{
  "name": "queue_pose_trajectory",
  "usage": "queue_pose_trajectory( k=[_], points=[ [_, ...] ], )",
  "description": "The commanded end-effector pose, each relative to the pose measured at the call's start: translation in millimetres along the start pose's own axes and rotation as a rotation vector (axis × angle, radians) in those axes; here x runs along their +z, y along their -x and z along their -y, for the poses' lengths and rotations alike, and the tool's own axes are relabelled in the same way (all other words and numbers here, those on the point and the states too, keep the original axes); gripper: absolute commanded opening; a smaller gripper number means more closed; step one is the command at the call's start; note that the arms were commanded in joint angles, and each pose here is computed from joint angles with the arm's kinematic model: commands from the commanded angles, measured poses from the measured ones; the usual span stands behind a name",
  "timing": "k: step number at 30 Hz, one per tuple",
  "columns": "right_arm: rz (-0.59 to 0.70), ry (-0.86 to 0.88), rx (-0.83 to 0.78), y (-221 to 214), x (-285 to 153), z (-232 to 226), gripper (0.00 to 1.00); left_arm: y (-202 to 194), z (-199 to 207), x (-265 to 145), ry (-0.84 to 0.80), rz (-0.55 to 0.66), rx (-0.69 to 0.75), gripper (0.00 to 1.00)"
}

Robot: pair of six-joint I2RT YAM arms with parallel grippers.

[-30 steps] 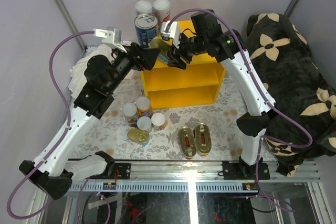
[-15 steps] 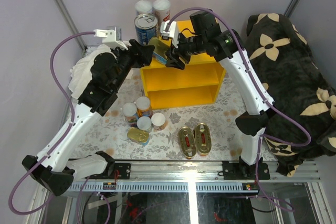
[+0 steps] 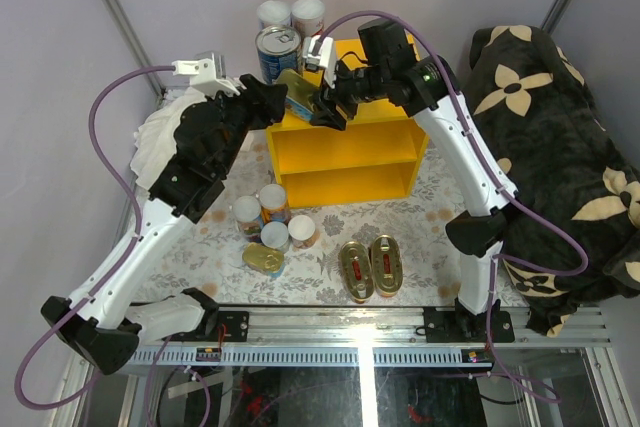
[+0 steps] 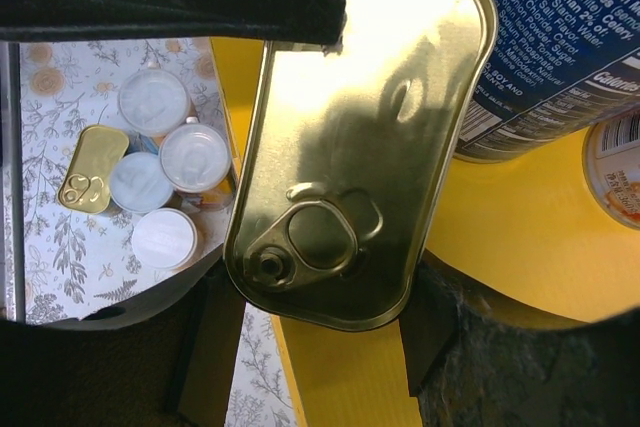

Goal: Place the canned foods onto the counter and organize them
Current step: Place the canned food on the counter.

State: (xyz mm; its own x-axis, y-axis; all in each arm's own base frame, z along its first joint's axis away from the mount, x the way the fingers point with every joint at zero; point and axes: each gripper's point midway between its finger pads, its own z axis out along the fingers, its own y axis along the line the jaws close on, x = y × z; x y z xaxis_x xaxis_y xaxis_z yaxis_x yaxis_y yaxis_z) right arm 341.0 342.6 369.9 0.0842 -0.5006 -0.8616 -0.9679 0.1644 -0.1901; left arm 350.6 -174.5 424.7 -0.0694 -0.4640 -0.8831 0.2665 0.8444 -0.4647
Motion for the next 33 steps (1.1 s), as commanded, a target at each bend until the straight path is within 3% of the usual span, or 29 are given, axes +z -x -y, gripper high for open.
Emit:
queue_pose_trajectory(
  k=[1, 3, 9, 33],
  points=[
    [-0.026, 0.013, 0.042, -10, 5, -1, 0.64, -12, -28, -3, 0.119, -0.015, 0.015, 0.59],
    [-0.018, 0.008, 0.046, -8, 5, -1, 0.79, -16, -32, -2, 0.135, -0.015, 0.011, 0.59],
    [0.005, -0.010, 0.073, -4, 8, 3, 0.96, -22, -39, 1, 0.165, -0.017, 0.008, 0.59],
    [0.187, -0.305, 0.318, 10, -12, 30, 1.00, -13, -47, -8, 0.209, 0.015, 0.020, 0.57]
  ],
)
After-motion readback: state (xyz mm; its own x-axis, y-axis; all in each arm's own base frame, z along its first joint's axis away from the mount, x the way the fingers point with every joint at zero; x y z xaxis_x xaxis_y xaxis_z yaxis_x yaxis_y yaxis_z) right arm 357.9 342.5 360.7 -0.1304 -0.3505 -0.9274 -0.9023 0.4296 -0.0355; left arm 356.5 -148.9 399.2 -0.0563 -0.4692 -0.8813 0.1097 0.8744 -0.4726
